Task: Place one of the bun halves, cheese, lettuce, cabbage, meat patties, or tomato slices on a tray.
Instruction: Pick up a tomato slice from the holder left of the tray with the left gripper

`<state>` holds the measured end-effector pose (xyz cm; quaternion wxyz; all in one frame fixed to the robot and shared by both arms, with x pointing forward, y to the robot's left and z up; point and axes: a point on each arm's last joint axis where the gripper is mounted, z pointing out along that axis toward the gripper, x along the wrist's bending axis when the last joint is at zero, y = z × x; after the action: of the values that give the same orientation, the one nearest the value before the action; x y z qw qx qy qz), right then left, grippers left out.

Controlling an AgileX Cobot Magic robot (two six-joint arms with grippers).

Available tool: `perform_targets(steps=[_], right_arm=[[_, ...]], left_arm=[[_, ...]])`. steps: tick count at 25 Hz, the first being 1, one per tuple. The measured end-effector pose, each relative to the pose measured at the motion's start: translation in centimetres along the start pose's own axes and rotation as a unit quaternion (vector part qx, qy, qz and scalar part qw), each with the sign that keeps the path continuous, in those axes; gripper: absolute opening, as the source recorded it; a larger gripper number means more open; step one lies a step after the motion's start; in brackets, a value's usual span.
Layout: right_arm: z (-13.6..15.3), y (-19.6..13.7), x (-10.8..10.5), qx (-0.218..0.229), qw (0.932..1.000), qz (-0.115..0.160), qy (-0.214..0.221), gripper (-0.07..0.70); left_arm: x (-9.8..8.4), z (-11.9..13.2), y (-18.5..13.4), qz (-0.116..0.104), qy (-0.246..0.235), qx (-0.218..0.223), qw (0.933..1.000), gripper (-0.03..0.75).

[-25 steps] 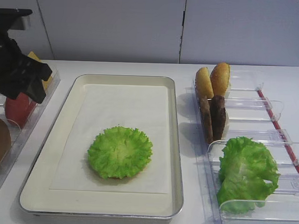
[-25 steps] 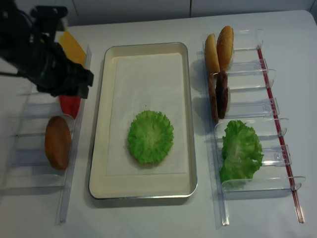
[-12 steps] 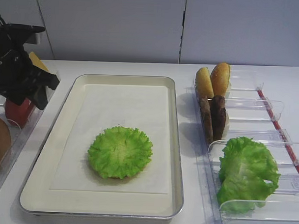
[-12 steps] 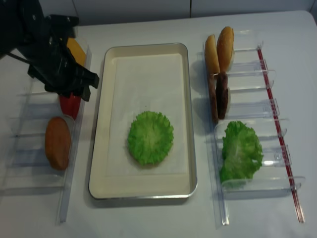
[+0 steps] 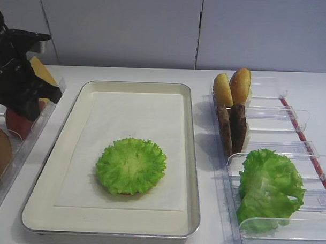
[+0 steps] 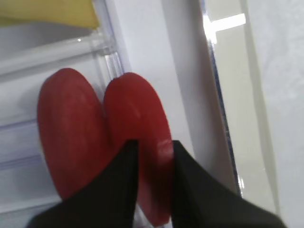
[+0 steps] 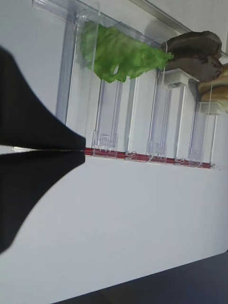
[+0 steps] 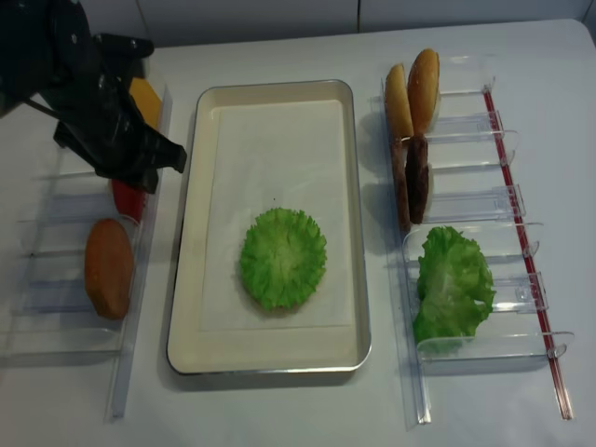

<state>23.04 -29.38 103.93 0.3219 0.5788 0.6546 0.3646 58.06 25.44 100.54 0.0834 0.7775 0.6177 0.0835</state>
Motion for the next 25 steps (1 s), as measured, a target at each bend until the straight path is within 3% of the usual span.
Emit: perform_targets(steps=[2, 8, 16, 21, 25], right_arm=[[0.0, 0.0, 0.0, 0.0, 1.0, 0.0, 0.0, 0.259], [0.0, 0.0, 0.0, 0.0, 1.0, 0.0, 0.0, 0.259], [0.0, 0.0, 0.0, 0.0, 1.0, 0.0, 0.0, 0.259], [0.0, 0.0, 0.0, 0.0, 1.0, 0.0, 0.0, 0.259], [0.0, 0.0, 0.0, 0.0, 1.0, 0.0, 0.0, 0.259]], left_arm=[[0.2, -0.2, 0.0, 0.007, 0.009, 0.002, 0.9999, 0.049], [0.2, -1.8, 0.0, 0.008, 0.012, 0.012, 0.9998, 0.049], [0.1, -7.0, 0.7, -0.001, -0.003, 0.004, 1.0, 0.048], [-1.1, -8.8, 0.4, 0.006, -0.065, -0.017, 0.9977, 0.048], [-2.5, -10.2, -0.3, 0.022, -0.136, -0.044, 0.9895, 0.048]])
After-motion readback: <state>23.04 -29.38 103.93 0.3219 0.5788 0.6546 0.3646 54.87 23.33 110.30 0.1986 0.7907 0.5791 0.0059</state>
